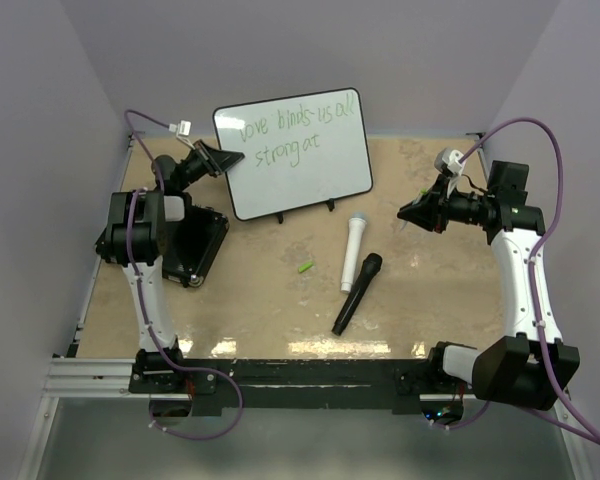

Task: Write a sentence on the whiteboard
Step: Put down the whiteboard on the whiteboard stand.

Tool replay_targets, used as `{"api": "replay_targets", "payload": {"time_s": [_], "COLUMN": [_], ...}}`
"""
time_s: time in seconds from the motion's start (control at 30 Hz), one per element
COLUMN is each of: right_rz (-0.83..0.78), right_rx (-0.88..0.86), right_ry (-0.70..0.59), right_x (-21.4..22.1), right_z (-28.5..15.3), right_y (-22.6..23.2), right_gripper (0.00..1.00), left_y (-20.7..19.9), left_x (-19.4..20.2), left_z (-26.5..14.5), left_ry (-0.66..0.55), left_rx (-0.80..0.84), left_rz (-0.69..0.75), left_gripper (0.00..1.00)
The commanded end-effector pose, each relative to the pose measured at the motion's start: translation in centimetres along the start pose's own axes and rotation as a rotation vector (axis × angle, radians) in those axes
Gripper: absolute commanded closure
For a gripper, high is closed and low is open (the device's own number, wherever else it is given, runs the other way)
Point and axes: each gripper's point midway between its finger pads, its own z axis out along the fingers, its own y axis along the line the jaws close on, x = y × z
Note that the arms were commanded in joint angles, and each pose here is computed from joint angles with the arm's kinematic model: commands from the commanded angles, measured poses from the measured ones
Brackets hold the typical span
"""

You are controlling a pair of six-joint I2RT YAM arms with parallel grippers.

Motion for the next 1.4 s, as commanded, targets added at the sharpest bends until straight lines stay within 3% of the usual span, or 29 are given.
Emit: {"api": "replay_targets", "payload": {"time_s": [0.0,0.5,1.0,1.2,1.37], "right_rz": [-0.016,-0.004,0.014,0.015,0.014], "right_rx": [0.003,0.007,0.015,0.019,0.019], "right_ry": [-0.007,0.004,0.016,0.019,0.018], "right_x": [-0.4,0.1,0.5,0.6,0.5], "right_z": [0.0,0.1,0.3,0.3,0.3], "right_y": [0.0,-0.4,-1.0,-1.2,-1.3], "right_gripper": [1.00,1.00,1.00,1.00,1.00], "left_y": [-5.8,-4.2,-1.9,-1.9,-2.0], "left_x": [-4.1,-4.2,-1.6,-0.3,0.2], "left_z": [0.1,0.1,-1.7,-2.5,-3.0], "left_ry": [-0.127,-0.093,-0.052,-0.036,-0.050], "left_rx": [0.269,0.302,0.296,0.296,0.279], "left_rz": [0.623,0.719,0.849,0.869,0.885], "left_gripper": [1.00,1.00,0.99,0.96,0.88]}}
